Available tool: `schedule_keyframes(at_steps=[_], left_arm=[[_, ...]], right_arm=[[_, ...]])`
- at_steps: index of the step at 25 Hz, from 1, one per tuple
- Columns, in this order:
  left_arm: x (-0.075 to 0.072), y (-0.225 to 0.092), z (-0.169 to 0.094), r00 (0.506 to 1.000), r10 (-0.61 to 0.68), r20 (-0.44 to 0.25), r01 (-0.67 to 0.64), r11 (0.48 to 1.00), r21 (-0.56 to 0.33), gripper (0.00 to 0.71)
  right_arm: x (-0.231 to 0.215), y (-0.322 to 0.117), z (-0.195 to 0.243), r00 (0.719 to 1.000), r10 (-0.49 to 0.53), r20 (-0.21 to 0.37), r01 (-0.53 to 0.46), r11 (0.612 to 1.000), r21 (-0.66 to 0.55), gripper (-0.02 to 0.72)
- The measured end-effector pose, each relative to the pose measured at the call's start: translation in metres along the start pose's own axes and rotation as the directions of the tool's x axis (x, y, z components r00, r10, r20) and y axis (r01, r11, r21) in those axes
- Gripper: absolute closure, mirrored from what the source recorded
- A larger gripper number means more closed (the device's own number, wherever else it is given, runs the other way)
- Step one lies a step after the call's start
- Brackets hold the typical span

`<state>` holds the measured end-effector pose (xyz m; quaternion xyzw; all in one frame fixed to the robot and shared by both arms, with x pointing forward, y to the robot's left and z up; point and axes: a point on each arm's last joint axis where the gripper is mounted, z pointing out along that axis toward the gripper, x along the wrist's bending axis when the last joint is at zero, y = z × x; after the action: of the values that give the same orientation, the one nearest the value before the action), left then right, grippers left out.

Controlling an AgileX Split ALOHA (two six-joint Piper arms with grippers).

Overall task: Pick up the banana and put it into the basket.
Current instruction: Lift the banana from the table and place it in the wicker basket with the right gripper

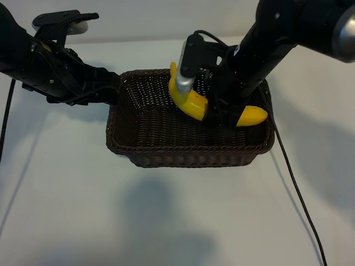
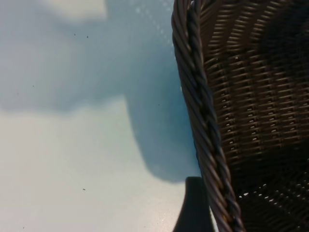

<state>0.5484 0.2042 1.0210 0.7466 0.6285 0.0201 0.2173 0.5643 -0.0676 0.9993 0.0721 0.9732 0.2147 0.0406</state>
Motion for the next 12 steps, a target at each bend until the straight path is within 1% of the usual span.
schedule_keyframes(at_steps=[4,9,12], left_arm=[[0.000,0.000,0.000,1.000,0.000,0.000,0.000,1.000,0.000,0.116],[0.000,0.000,0.000,1.000,0.000,0.000,0.000,1.000,0.000,0.116],[0.000,0.000,0.000,1.000,0.000,0.000,0.000,1.000,-0.001,0.116]], right_arm=[[0.002,0.003,0.012,1.000,-0.022,-0.004,0.023,1.000,0.010,0.297],[0.007,0.005,0.034,0.998,-0.048,-0.031,0.049,0.998,0.035,0.297],[0.008,0.005,0.042,0.998,-0.056,-0.035,0.058,0.997,0.046,0.297]])
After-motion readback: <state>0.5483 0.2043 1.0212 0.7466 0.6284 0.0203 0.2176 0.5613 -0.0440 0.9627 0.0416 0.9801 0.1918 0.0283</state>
